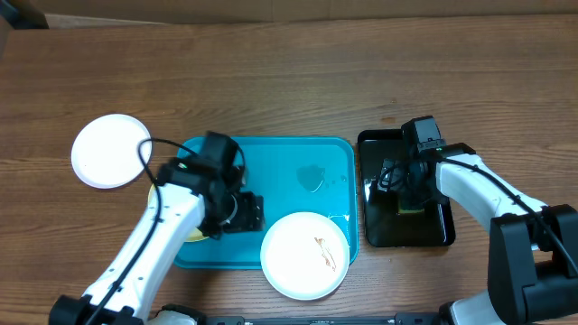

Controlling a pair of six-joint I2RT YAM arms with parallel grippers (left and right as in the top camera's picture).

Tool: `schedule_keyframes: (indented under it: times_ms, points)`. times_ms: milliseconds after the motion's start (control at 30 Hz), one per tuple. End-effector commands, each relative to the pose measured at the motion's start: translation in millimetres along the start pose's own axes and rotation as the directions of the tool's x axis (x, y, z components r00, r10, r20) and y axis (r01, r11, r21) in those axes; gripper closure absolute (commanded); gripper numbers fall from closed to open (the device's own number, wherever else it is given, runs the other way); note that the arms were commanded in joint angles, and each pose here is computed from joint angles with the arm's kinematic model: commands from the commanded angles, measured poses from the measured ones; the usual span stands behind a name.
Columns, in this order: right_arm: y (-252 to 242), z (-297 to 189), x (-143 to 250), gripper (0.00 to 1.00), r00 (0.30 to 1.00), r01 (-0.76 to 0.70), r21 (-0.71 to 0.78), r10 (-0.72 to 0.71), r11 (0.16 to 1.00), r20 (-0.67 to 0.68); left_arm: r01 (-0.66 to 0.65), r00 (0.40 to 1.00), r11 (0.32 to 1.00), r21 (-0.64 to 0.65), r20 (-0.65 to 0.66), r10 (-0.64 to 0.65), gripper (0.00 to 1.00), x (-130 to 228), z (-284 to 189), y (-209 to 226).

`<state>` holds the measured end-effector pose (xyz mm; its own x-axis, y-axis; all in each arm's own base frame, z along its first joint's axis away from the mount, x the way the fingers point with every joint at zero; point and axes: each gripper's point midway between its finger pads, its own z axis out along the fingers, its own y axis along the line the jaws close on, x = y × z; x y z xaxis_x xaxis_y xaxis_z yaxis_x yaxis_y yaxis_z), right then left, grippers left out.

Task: Clean dirty plates on tray and stack at the side
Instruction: 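Move the left gripper to the lower white plate and grasp its rim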

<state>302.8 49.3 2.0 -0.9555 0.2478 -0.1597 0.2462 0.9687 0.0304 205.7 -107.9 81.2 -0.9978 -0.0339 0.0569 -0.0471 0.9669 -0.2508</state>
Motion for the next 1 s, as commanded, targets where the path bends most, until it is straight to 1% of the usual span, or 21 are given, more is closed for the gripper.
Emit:
schedule_keyframes:
  times_ms: [0,133,300,467,500,633,667,767,833,867,967]
  points:
    - [-2,4,9,0.0,1.0,-0.005,-0.004,0.005,1.0,-0.028,0.075,0.996,0.997,-0.022,-0.042,-0.076,0.25,16,23,-2]
    - [-2,4,9,0.0,1.0,-0.005,-0.004,0.005,1.0,-0.028,0.062,0.996,0.998,-0.035,-0.066,-0.064,0.27,32,46,-5]
    - [-2,4,9,0.0,1.0,-0.005,-0.004,0.005,1.0,-0.028,0.074,0.991,0.996,-0.059,-0.104,-0.08,0.29,55,68,-5]
    - [-2,4,9,0.0,1.0,-0.005,-0.004,0.005,1.0,-0.028,0.087,0.987,0.993,-0.081,-0.125,-0.097,0.46,71,78,-7]
    - [-2,4,9,0.0,1.0,-0.005,-0.004,0.005,1.0,-0.028,0.091,0.987,0.992,-0.084,-0.126,-0.101,0.55,72,78,-9]
    - [-2,4,9,0.0,1.0,-0.005,-0.004,0.005,1.0,-0.028,0.087,0.989,0.993,-0.074,-0.114,-0.095,0.77,69,79,-11]
    - [-2,4,9,0.0,1.0,-0.005,-0.004,0.005,1.0,-0.028,0.086,0.99,0.994,-0.068,-0.108,-0.093,0.8,68,79,-12]
    - [-2,4,9,0.0,1.0,-0.005,-0.004,0.005,1.0,-0.028,0.082,0.992,0.995,-0.055,-0.094,-0.087,0.87,64,80,-15]
    - [-2,4,9,0.0,1.0,-0.005,-0.004,0.005,1.0,-0.028,0.08,0.993,0.996,-0.048,-0.086,-0.084,0.94,61,80,-17]
    - [-2,4,9,0.0,1.0,-0.005,-0.004,0.005,1.0,-0.028,0.079,0.993,0.996,-0.043,-0.08,-0.082,0.96,60,80,-18]
    - [-2,4,9,0.0,1.0,-0.005,-0.004,0.005,1.0,-0.028,0.075,0.996,0.997,-0.032,-0.056,-0.076,0.96,54,80,-20]
